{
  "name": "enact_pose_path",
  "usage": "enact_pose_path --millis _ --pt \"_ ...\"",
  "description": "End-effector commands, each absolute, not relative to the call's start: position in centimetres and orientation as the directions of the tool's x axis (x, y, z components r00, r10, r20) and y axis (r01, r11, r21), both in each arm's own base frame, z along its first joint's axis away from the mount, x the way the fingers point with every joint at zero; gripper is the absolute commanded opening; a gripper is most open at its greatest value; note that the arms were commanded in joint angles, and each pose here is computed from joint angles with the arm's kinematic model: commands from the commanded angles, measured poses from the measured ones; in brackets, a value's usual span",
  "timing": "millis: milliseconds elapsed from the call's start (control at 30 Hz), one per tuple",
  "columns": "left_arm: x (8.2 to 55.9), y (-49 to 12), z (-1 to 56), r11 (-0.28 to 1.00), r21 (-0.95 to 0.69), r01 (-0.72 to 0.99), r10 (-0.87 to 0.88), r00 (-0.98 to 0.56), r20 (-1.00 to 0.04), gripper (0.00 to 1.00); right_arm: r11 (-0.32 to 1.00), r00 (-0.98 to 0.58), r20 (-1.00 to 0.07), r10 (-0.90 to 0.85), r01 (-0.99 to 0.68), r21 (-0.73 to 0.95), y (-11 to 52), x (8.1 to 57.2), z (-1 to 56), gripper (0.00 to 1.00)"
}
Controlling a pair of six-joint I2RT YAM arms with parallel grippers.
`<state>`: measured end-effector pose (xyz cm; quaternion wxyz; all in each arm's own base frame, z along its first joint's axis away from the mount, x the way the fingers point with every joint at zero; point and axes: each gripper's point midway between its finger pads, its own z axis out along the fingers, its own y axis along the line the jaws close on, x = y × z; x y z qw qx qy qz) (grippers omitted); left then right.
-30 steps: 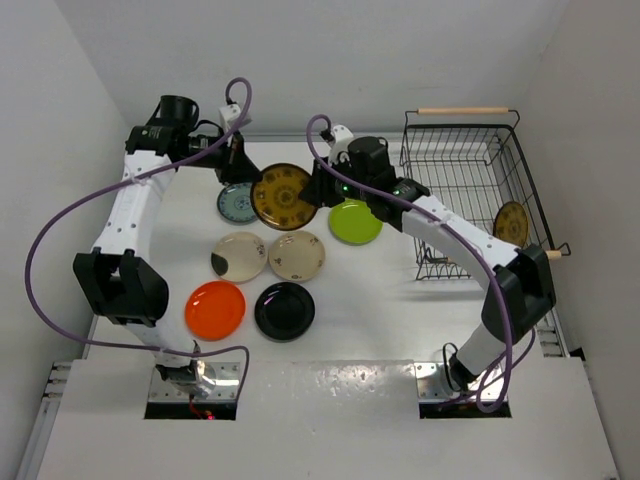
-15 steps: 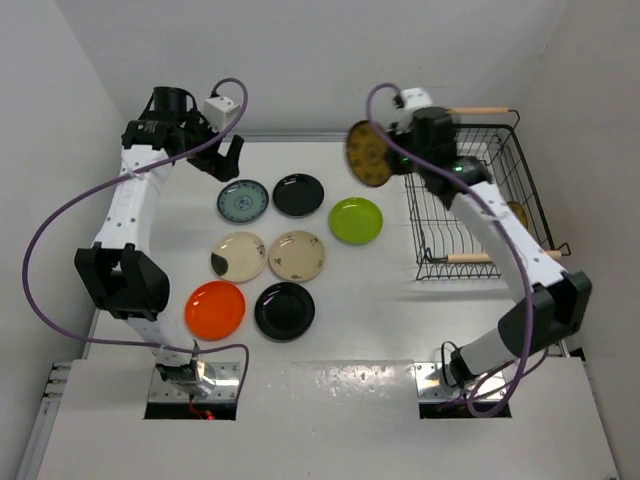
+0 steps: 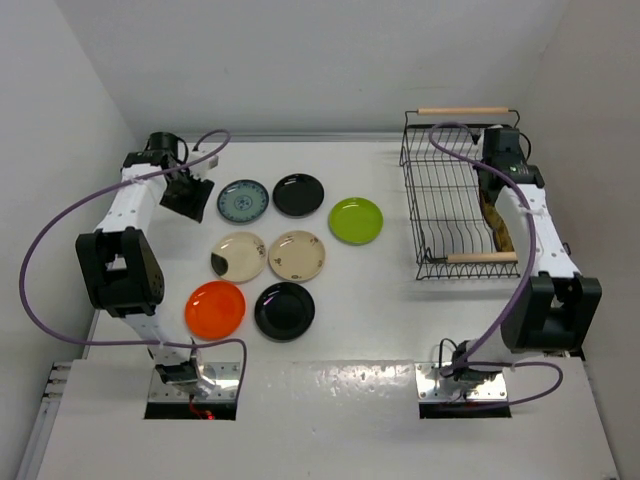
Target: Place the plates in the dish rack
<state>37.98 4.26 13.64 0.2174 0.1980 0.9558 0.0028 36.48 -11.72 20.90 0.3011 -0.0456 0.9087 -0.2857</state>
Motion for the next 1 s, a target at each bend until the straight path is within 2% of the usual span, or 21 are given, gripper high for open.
enact_pose_path --millis 0,200,267,367,567,867,967 --pt "38.1 6.3 14.2 0.927 0.137 0.349 0.373 -0.826 -0.422 0.59 0.790 -0.825 -0.505 -0.253 0.125 -0.600 -14.1 36.4 21.4 0.00" --pt "37.7 7.2 13.3 0.927 0.144 0.347 0.375 -0.836 -0.400 0.59 0.749 -0.869 -0.438 -0.228 0.131 -0.649 -15.6 36.0 19.3 0.00" --pt "37.1 7.1 12.5 0.923 0.135 0.360 0.384 -0.842 -0.378 0.56 0.755 -0.875 -0.426 -0.230 0.116 -0.646 -15.5 35.9 18.6 0.00" --pt "36.5 7.6 11.5 0.924 0.142 0.354 0.382 -0.859 -0.341 0.54 0.788 -0.885 -0.415 -0.212 0.097 -0.608 -15.5 35.2 16.6 0.00" --pt "36.5 7.9 11.5 0.927 0.142 0.346 0.374 -0.863 -0.340 0.54 0.840 -0.916 -0.389 -0.100 0.132 -0.526 -16.6 33.4 12.8 0.00" --pt "36.2 8.0 11.2 0.931 0.130 0.341 0.365 -0.867 -0.338 0.54 0.881 -0.927 -0.362 -0.095 0.092 -0.465 -15.6 33.4 10.3 0.00" --pt "36.2 7.9 11.2 0.931 0.123 0.344 0.365 -0.866 -0.342 0.60 0.878 -0.919 -0.380 -0.102 0.096 -0.469 -15.8 33.7 10.1 0.07"
